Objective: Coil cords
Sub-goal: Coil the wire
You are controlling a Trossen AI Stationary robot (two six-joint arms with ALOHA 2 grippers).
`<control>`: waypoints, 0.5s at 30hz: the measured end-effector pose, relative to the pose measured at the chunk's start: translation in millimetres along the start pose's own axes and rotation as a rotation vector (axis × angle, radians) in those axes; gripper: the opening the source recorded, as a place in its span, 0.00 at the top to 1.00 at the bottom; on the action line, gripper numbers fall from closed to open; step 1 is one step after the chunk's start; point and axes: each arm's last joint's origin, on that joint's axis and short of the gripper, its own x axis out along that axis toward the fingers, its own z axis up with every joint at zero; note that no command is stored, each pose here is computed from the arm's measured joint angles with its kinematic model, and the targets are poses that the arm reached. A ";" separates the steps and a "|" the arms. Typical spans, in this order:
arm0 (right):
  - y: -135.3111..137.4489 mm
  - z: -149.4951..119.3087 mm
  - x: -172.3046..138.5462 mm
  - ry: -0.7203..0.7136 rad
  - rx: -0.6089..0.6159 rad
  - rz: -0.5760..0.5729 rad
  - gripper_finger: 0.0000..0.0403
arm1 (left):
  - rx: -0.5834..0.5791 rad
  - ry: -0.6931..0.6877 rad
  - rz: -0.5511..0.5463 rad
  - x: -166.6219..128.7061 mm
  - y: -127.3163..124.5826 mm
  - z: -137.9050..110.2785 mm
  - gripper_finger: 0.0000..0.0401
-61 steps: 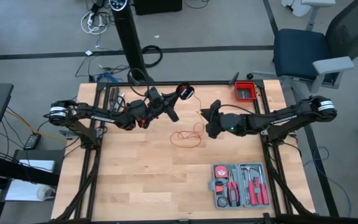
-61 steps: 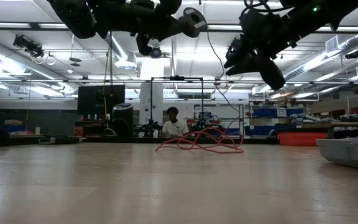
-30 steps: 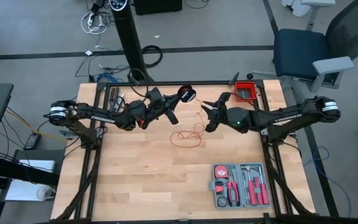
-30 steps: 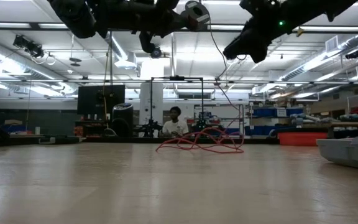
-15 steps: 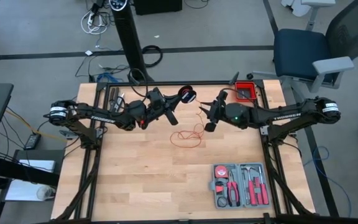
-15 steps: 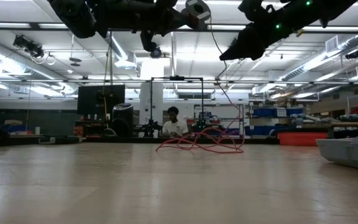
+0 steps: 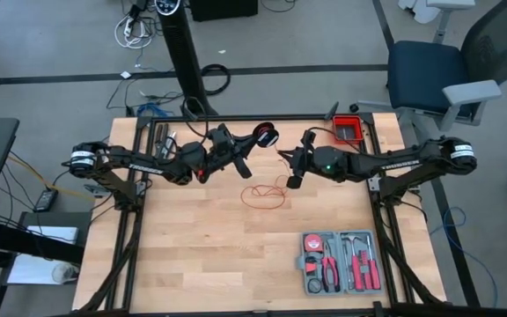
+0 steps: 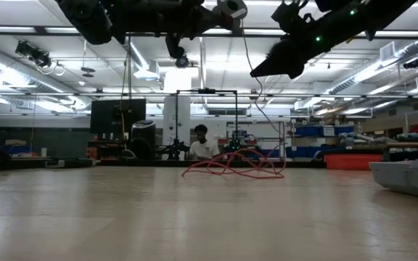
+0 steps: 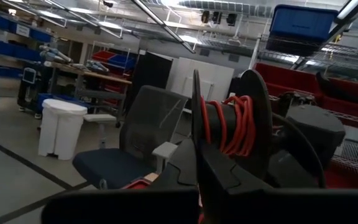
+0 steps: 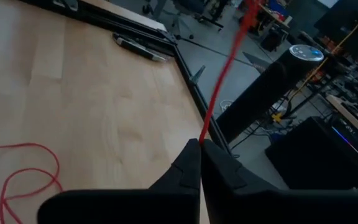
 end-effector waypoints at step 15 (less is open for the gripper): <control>10.0 45.9 34.3 0.042 -0.012 0.001 1.00 | 0.014 0.018 0.070 -0.1 2.6 -2.7 1.00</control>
